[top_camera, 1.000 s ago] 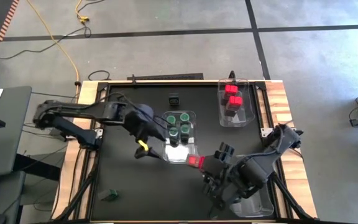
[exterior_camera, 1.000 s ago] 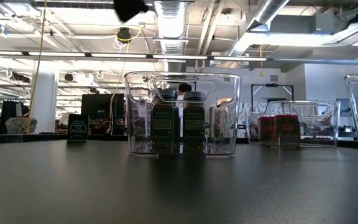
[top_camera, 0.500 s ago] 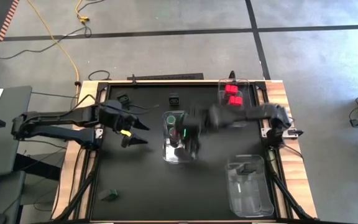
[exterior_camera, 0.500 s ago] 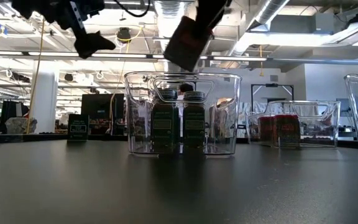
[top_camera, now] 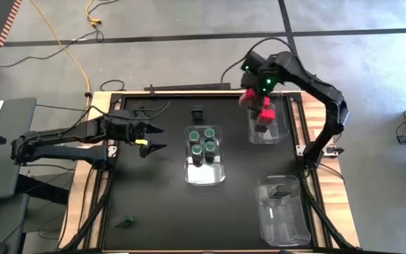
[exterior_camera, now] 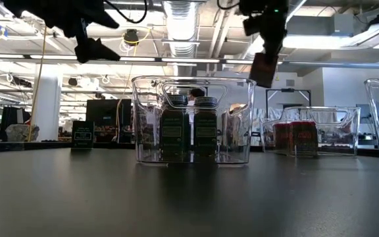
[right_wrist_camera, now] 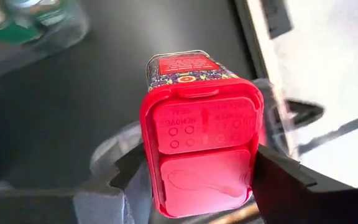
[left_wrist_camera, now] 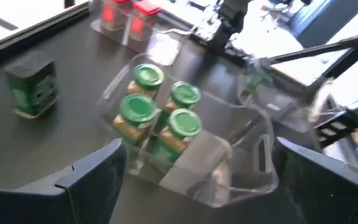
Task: Sort spices by type
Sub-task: Put the red seasoning can into the top transparent bin
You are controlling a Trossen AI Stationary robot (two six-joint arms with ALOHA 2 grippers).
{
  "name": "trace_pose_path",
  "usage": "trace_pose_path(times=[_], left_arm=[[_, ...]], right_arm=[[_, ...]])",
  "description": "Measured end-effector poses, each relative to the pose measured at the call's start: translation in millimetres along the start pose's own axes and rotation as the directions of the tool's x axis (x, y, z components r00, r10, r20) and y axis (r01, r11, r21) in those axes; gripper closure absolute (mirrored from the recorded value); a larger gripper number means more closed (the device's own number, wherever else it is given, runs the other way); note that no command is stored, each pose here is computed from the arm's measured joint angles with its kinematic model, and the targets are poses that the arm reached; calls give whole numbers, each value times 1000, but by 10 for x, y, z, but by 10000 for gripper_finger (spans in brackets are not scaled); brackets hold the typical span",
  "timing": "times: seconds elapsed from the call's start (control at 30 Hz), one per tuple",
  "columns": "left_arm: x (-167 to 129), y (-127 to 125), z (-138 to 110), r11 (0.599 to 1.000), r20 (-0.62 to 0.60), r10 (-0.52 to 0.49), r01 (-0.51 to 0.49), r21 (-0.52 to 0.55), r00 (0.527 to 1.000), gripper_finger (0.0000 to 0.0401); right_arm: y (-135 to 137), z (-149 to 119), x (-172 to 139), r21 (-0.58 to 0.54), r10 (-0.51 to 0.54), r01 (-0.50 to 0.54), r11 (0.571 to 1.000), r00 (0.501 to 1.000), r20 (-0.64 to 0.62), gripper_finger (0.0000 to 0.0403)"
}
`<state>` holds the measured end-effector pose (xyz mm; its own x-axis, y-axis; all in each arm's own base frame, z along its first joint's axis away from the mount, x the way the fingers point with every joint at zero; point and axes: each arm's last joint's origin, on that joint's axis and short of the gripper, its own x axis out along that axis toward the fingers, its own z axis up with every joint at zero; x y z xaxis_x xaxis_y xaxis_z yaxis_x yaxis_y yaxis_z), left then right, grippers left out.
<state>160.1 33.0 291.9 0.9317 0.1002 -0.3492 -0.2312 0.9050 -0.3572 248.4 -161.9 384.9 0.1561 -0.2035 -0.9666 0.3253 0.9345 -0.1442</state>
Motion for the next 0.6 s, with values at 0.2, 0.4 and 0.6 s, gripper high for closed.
trace_pose_path(times=[0.2, 0.4, 0.6], left_arm=[[-2, 22, -53, 1000, -52, 29, -29, 6, 998, 18], [-1, 22, -39, 999, -34, 41, -40, 36, 999, 18], [-3, 45, -30, 992, -4, 120, -120, 29, 993, 18]], right_arm=[[-6, -400, 151, -16, 41, -42, 999, 996, -75, 161], [159, -894, 252, -8, 19, -19, 1000, 1000, -14, 161], [257, -1154, 564, -48, 34, -37, 998, 997, -65, 162]])
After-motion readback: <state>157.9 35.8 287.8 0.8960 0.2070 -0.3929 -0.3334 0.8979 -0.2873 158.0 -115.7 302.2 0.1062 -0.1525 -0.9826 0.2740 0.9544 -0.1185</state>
